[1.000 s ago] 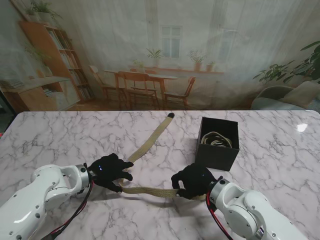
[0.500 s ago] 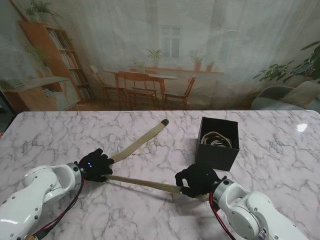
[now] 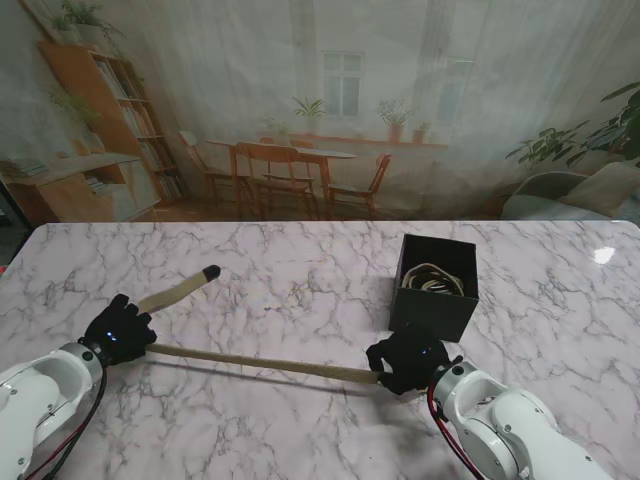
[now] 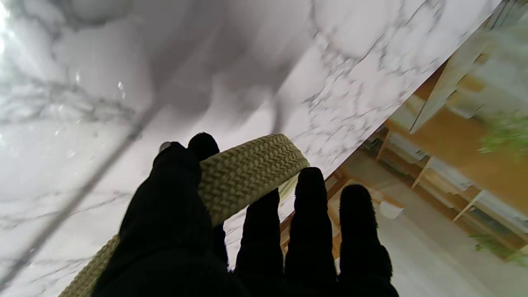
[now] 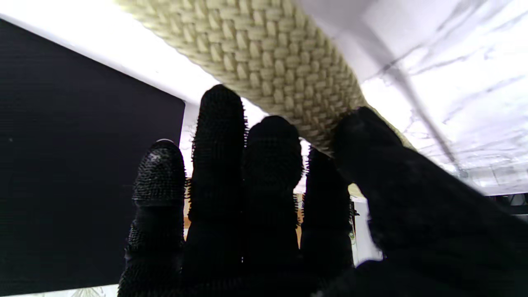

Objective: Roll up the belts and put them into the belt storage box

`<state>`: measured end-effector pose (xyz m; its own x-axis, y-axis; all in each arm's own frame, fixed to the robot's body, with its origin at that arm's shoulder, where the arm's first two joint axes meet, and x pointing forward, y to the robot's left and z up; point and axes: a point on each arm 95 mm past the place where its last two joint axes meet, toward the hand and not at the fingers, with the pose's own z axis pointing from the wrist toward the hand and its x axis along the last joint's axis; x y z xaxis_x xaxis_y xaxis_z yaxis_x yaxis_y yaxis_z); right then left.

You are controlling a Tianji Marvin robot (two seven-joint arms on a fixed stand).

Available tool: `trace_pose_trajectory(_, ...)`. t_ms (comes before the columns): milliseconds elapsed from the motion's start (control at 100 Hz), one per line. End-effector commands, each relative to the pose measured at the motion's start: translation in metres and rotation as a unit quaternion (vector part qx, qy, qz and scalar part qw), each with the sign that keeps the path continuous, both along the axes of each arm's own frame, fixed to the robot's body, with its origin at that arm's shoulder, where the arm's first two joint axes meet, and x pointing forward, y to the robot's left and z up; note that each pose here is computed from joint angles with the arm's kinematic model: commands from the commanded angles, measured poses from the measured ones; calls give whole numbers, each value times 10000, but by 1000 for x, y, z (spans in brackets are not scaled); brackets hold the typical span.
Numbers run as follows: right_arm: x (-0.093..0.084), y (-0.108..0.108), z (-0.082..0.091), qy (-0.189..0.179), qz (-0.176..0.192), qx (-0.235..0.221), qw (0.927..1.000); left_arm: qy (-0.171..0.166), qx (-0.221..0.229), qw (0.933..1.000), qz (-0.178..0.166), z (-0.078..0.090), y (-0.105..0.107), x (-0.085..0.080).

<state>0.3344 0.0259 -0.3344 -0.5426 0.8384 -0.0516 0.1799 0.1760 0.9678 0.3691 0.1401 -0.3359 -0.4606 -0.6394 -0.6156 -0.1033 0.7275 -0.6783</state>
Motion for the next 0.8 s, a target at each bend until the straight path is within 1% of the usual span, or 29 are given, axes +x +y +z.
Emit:
trace_pose_trajectory(0, 1, -8, -11, 67, -106, -236, 9996, 89, 131, 9996, 235, -4, 14, -2)
trace_pose_trajectory(90, 4, -8, -16, 59, -126, -362, 9992, 116, 266, 9989, 371, -8, 21, -2)
trace_pose_trajectory(180, 6, -8, -23, 102, -191, -388, 9990, 243, 318, 9978, 528, -16, 24, 0)
trace_pose_trajectory(290, 9, -6, -31, 116, -229, -435, 9987, 389, 372, 9965, 637, -26, 24, 4)
trace_pose_trajectory(360, 10, -6, -35, 116, -236, -504, 9984, 430, 371, 9962, 659, -29, 22, 6)
trace_pose_trajectory(540, 9, -10, -38, 141, -251, -702, 9971, 414, 332, 9964, 657, -29, 21, 7)
trace_pose_trajectory(730, 5, -19, -35, -92, -312, -792, 9963, 332, 328, 9966, 675, -25, 24, 6)
trace_pose_trajectory(790, 4, -22, -33, -238, -361, -778, 9960, 309, 322, 9967, 683, -25, 25, 6)
